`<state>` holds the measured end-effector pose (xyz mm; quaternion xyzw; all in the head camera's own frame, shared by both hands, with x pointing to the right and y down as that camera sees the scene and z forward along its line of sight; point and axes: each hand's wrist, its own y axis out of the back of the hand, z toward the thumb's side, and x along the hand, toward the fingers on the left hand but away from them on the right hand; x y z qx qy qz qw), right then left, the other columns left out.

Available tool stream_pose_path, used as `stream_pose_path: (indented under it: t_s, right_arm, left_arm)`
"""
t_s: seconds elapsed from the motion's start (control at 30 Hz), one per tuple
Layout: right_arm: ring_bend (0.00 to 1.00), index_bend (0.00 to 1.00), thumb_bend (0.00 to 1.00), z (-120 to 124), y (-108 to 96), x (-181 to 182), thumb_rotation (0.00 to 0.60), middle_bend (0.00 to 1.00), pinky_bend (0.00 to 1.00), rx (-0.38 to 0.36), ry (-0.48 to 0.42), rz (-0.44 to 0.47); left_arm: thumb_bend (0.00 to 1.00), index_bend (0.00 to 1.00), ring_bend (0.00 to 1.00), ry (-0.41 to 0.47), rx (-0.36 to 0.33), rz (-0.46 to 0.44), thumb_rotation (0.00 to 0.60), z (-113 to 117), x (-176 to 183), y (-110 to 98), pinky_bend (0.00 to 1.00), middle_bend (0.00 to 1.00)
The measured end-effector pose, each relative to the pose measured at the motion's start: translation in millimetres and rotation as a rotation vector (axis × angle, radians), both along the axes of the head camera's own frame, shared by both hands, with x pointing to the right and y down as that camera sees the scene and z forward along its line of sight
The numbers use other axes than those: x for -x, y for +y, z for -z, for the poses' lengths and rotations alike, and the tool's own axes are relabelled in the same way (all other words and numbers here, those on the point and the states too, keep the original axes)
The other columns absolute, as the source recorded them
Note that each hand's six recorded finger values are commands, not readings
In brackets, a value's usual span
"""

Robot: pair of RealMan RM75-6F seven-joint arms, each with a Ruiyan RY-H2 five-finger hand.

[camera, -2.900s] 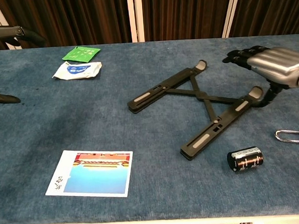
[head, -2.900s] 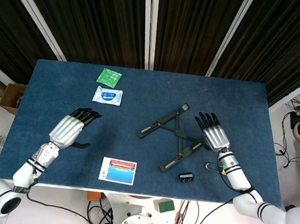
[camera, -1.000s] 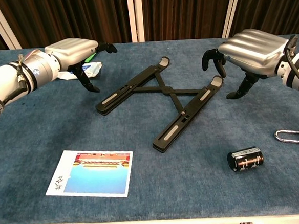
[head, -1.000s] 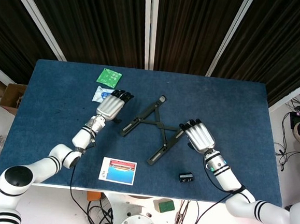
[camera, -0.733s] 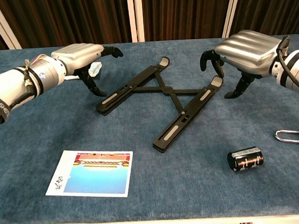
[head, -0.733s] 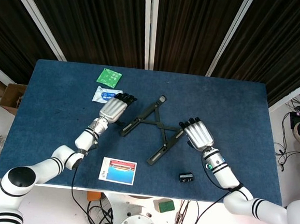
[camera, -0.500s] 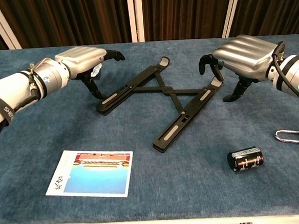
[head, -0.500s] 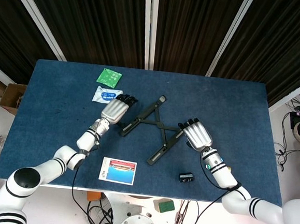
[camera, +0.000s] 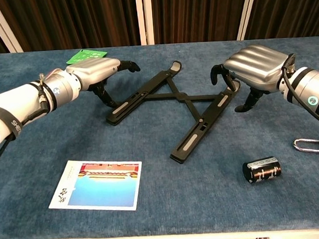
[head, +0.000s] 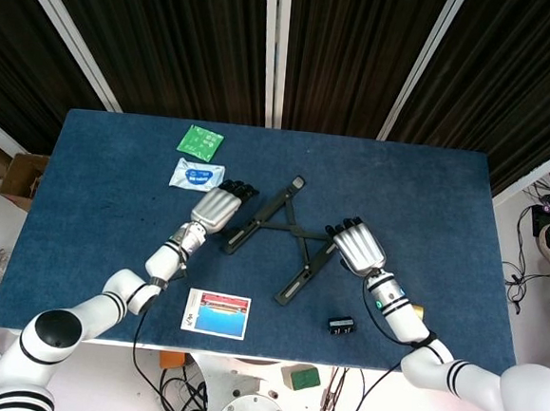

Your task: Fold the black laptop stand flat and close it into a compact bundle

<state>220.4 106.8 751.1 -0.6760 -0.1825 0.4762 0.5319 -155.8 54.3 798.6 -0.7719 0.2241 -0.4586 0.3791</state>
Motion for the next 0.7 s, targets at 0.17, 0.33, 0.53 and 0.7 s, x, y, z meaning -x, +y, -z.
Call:
stream_pose_path:
  t_s: [0.17, 0.33, 0.53, 0.7]
  right_arm:
    - [0.41, 0.39, 0.00, -8.5, 0.9, 2.7, 0.600, 0.59, 0.52, -0.009, -0.013, -0.005]
    - [0.42, 0.41, 0.01, -15.3, 2.7, 7.4, 0.600, 0.61, 0.53, -0.016, -0.034, -0.003]
    - [0.43, 0.41, 0.03, -19.3, 5.4, 17.1, 0.600, 0.61, 0.54, -0.033, -0.068, 0.010]
    - [0.43, 0.42, 0.05, -18.3, 5.6, 23.4, 0.600, 0.61, 0.54, -0.042, -0.102, 0.007]
  left_arm:
    - [0.01, 0.12, 0.09, 0.015, 0.000, -0.016, 0.600, 0.8, -4.9, 3.6, 0.14, 0.11]
    - [0.01, 0.12, 0.09, 0.027, 0.003, -0.021, 0.600, 1.4, -7.6, 6.4, 0.14, 0.11]
    - [0.01, 0.12, 0.09, 0.044, 0.016, -0.023, 0.600, 1.4, -10.9, 11.8, 0.14, 0.11]
    - [0.01, 0.12, 0.09, 0.076, 0.037, -0.032, 0.600, 1.8, -17.8, 22.5, 0.14, 0.11]
